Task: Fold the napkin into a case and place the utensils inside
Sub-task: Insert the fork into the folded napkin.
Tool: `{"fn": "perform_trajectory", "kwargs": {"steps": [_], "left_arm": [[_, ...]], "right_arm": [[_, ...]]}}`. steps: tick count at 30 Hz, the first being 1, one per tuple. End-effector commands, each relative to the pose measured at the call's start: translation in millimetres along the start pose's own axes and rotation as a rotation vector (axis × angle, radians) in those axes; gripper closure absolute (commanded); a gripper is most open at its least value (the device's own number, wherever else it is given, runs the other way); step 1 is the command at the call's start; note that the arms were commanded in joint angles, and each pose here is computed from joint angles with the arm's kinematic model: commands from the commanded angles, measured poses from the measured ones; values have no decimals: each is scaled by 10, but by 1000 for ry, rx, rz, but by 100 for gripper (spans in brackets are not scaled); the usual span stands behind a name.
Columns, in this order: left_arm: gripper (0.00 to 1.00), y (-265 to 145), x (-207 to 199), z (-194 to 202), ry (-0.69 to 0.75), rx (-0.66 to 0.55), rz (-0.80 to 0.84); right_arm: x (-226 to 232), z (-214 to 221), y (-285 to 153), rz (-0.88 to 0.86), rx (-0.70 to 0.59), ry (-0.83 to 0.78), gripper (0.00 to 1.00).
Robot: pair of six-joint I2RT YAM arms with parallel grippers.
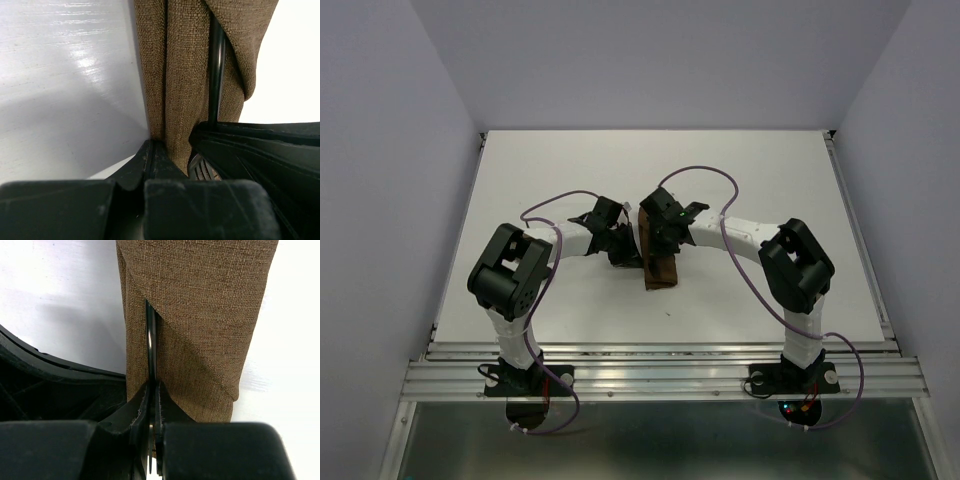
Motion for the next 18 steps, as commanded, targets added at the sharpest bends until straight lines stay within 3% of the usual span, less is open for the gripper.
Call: {"fn": "perform_trajectory", "kwargs": {"steps": [1,11,13,14,16,18], "left_arm": [[100,30,5,13,11,4,2],[100,27,9,16,12,4,-1],[100,14,-1,11,12,1,-2],[100,6,-6,6,14,-3,-4],[100,-47,-33,-24,26,-20,-14],[100,-119,-61,-38,38,-30,-23]], "right_arm": [[104,-63,-22,-28,-48,-25,99],[114,-64,12,-30,-42,-29,99],[119,-85,-27,-27,-53,-16,89],[122,-101,-53,-26,-63,-10,77],[122,-152,-153,-19,-96,3,63],[121,-191,-255,-20,-122,6,55]]}}
Point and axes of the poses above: each gripper's point midway between its finger pads, its own y axis out along the fingers, its own x axis along the line the jaws close on, z = x × y, the point moved 9 cm from there along -y, back along the fingers, and after that the axes turned 5 degrees about -y, right-handed, at the moved point
